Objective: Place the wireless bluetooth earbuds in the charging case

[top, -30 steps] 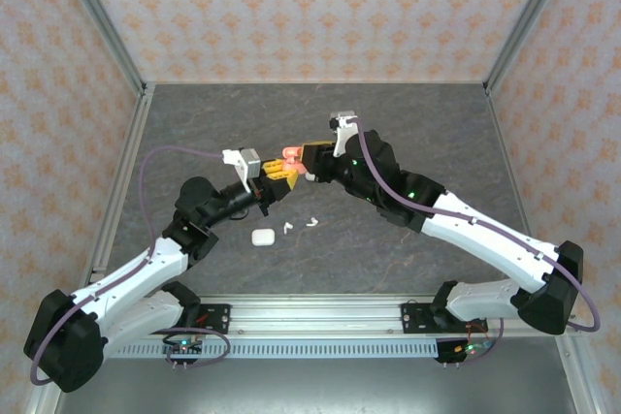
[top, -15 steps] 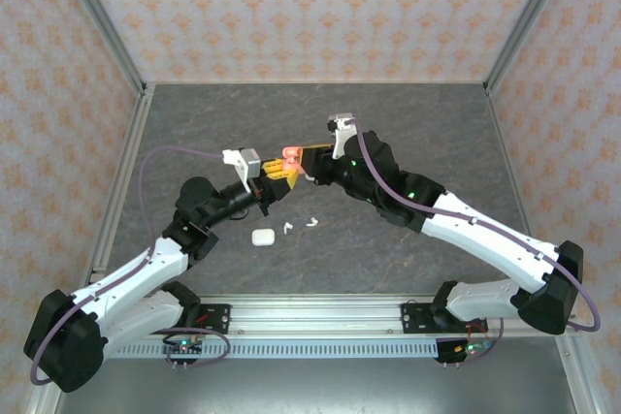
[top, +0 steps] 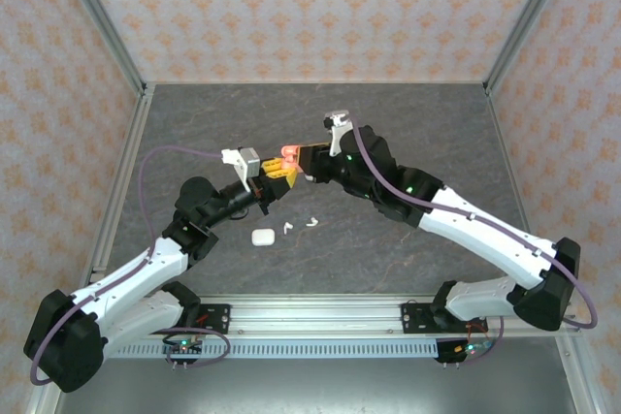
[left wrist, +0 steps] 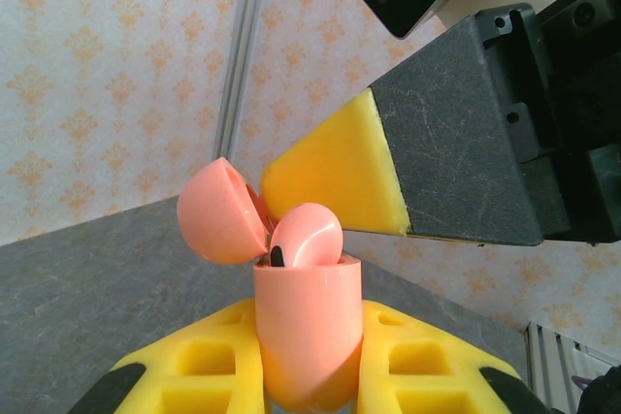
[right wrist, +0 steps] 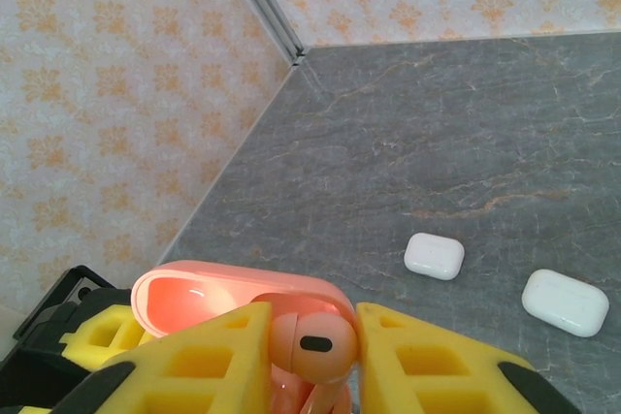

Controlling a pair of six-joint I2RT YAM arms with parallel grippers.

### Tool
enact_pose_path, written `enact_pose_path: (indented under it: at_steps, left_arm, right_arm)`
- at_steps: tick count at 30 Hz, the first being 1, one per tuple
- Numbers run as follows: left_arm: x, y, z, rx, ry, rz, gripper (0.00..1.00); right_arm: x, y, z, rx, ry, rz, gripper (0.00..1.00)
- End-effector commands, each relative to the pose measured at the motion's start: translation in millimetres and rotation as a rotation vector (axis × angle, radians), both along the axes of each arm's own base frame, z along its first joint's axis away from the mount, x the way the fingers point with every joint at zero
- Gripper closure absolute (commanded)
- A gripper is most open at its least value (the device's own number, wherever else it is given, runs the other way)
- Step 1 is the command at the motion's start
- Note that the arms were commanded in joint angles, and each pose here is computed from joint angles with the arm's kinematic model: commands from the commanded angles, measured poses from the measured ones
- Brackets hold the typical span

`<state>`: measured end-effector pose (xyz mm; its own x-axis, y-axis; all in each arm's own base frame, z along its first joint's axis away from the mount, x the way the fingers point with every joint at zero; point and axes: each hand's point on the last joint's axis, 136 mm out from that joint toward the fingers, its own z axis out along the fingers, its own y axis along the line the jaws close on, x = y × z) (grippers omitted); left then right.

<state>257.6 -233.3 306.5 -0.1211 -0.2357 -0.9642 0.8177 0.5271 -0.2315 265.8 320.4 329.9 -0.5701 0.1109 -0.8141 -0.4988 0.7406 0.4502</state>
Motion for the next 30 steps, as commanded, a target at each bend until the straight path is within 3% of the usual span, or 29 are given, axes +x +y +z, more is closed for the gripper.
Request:
enact_pose_path:
  at_steps: [1, 7, 26, 30]
  left_arm:
    - [0.6, 4.4, 27.8, -0.033, -0.082, 0.035, 1.00]
    - [2.3, 5.3, 26.7, -0.034, -0.079, 0.045, 1.00]
    - [3.5, 5.5, 22.1, -0.029, -0.071, 0.050, 1.00]
    - [2.5, 5.3, 23.2, -0.034, -0.074, 0.045, 1.00]
  right_arm:
    - [-9.9, 5.7, 0.8, -0.043, 0.001, 0.029, 0.74]
    - [-10.1, 7.5, -4.6, -0.094, 0.002, 0.021, 0.74]
    - [-17.1, 9.2, 12.6, -0.033, -0.007, 0.051, 0.66]
    - [-16.8, 2.6, 22.1, -0.020, -0.030, 0.031, 0.58]
